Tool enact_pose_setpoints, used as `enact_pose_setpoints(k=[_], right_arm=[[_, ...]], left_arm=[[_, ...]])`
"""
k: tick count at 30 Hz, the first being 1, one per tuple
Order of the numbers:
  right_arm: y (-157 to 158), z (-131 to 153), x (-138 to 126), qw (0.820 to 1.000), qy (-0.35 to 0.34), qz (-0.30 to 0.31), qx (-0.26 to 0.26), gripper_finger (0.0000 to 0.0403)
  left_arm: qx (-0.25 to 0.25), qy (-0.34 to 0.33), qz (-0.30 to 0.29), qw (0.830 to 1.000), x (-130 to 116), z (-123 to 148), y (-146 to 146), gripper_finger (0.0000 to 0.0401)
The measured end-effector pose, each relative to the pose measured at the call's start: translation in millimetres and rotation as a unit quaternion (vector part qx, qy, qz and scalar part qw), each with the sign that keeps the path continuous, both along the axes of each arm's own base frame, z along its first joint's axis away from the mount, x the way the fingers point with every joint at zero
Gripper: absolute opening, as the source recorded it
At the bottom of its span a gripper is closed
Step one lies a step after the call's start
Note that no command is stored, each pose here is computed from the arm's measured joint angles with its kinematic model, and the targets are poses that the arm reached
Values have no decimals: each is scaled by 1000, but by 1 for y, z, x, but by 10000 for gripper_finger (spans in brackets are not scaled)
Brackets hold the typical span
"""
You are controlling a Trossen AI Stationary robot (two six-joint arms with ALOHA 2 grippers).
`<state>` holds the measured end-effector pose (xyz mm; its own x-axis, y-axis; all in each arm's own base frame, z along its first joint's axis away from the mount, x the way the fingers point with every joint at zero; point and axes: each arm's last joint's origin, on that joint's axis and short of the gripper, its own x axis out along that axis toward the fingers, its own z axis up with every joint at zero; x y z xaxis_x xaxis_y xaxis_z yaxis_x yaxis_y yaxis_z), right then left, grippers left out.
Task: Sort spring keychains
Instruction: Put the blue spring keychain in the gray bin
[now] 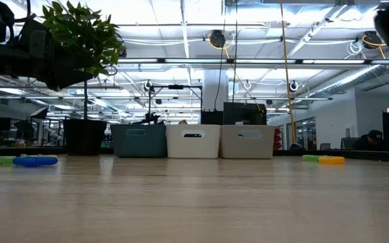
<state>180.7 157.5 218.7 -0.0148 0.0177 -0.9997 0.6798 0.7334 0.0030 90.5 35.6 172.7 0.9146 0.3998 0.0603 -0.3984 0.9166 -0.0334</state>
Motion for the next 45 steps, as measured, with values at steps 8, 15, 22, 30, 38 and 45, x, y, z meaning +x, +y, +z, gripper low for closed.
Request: enact_pose_setpoints(k=[8, 15, 22, 30, 38, 45], right_arm=[[-14, 43, 26, 992, -54, 109, -14, 0], [-28, 73, 43, 979, -82, 188, -11, 0], [-43, 88, 57, 964, -27, 262, -27, 0], [-76, 96, 75, 947, -32, 320, -14, 0], [-132, 96, 82, 942, -6, 336, -18, 0], [-182, 96, 83, 938, 1, 346, -38, 0]], left_arm=[[0, 0, 0, 1000, 0, 0, 0, 392], [0, 0, 0, 1000, 0, 0, 0, 392], [0, 0, 0, 1000, 0, 0, 0, 392], [0, 0, 0, 1000, 0, 0, 0, 392], [0, 0, -1, 1000, 0, 0, 0, 392], [0, 0, -1, 1000, 0, 0, 0, 392]])
